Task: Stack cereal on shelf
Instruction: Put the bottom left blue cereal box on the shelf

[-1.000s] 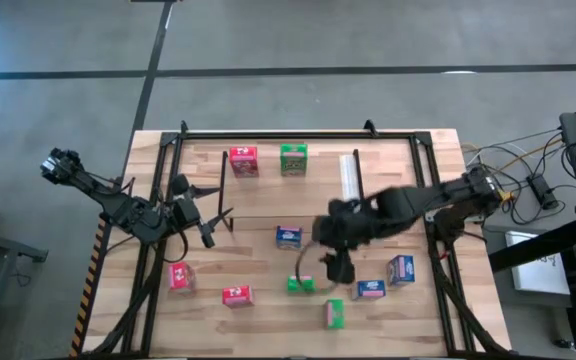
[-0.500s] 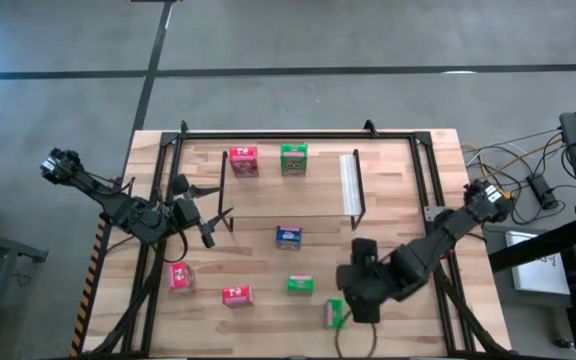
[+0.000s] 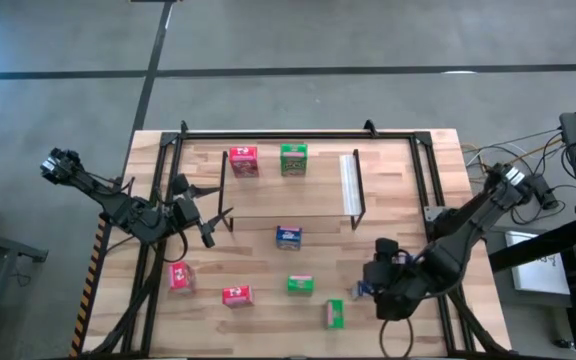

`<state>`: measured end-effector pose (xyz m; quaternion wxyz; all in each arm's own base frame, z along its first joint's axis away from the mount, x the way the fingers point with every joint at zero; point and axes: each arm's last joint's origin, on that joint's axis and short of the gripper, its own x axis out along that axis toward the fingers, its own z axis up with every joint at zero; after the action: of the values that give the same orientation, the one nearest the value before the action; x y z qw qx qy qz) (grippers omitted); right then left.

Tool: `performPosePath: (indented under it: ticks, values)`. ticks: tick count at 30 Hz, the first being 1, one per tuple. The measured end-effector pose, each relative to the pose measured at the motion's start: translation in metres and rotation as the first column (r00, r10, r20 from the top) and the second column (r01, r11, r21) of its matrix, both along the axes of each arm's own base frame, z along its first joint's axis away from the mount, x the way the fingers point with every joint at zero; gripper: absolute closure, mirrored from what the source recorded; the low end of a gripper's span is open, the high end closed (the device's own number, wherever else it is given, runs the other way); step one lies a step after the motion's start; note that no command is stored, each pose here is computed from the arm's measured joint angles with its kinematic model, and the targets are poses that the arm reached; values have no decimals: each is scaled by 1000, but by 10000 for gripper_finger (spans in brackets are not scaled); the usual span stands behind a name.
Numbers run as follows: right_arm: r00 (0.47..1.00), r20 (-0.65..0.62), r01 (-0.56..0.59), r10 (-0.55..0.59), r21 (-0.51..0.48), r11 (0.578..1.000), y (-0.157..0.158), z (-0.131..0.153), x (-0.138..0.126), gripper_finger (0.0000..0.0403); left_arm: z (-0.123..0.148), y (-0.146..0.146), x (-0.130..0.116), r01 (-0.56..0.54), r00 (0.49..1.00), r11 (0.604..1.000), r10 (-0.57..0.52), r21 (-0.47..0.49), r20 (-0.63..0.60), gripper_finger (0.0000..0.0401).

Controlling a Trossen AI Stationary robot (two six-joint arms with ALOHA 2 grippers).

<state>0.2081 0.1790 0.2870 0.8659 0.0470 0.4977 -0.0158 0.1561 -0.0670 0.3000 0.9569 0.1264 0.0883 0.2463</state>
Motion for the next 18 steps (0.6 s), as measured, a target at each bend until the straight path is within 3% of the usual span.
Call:
performPosePath:
  ticks: [8, 14, 18]
  values:
    - [997, 3, 80, -80, 68, 994, -8, -8, -9, 146, 2, 0, 0, 0, 1000, 1000, 0, -16, 25, 156]
    - [996, -85, 25, -19, 77, 997, 0, -21, -7, 98, 3, 0, 0, 0, 1000, 1000, 0, -17, 27, 156]
    - [990, -140, 15, -5, 70, 997, 6, -31, -1, 86, 3, 0, 0, 0, 1000, 1000, 0, -17, 27, 156]
